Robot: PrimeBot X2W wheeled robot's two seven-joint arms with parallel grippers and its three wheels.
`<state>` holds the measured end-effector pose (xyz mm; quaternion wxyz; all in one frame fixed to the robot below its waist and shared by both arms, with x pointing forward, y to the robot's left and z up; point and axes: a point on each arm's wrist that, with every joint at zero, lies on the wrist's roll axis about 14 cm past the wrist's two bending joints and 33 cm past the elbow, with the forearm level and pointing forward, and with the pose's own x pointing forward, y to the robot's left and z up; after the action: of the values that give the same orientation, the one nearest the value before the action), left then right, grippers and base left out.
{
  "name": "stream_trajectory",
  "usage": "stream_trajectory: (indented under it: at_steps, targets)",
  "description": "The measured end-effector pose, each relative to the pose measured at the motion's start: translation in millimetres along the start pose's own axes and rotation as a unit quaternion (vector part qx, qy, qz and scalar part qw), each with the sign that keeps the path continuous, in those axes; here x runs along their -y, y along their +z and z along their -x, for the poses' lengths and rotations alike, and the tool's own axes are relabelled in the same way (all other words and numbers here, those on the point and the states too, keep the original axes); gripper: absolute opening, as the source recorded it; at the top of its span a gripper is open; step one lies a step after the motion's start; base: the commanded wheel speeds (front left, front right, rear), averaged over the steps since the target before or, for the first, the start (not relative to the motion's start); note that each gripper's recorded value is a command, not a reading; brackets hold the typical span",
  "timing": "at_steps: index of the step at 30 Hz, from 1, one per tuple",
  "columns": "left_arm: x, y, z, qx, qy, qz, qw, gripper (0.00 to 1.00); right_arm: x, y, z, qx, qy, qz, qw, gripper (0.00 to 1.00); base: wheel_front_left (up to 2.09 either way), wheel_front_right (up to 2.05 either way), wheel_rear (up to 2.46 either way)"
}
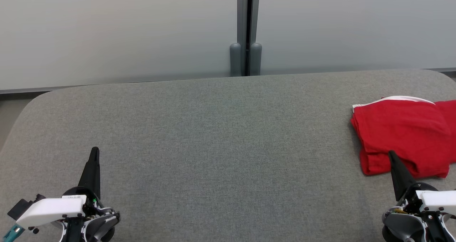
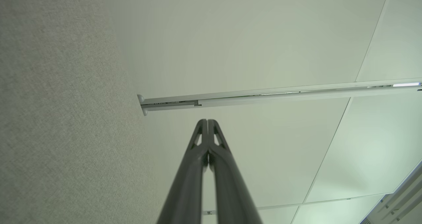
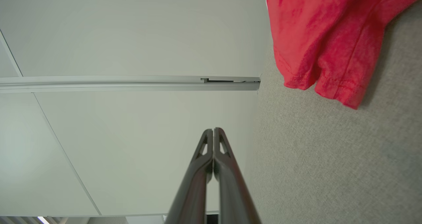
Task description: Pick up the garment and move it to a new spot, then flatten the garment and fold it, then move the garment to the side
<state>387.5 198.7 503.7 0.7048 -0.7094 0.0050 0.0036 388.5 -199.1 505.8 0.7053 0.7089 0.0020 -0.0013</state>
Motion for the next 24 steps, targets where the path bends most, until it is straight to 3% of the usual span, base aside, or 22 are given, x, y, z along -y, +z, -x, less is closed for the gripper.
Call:
stream_trajectory:
  at_steps: [24]
  targets:
    - [0.0,0.0,0.0,0.0,0.0,0.0,1.0,0.0,0.0,0.0,0.0,0.0,0.0,0.0,1.0,0.0,0.0,0.0,0.0]
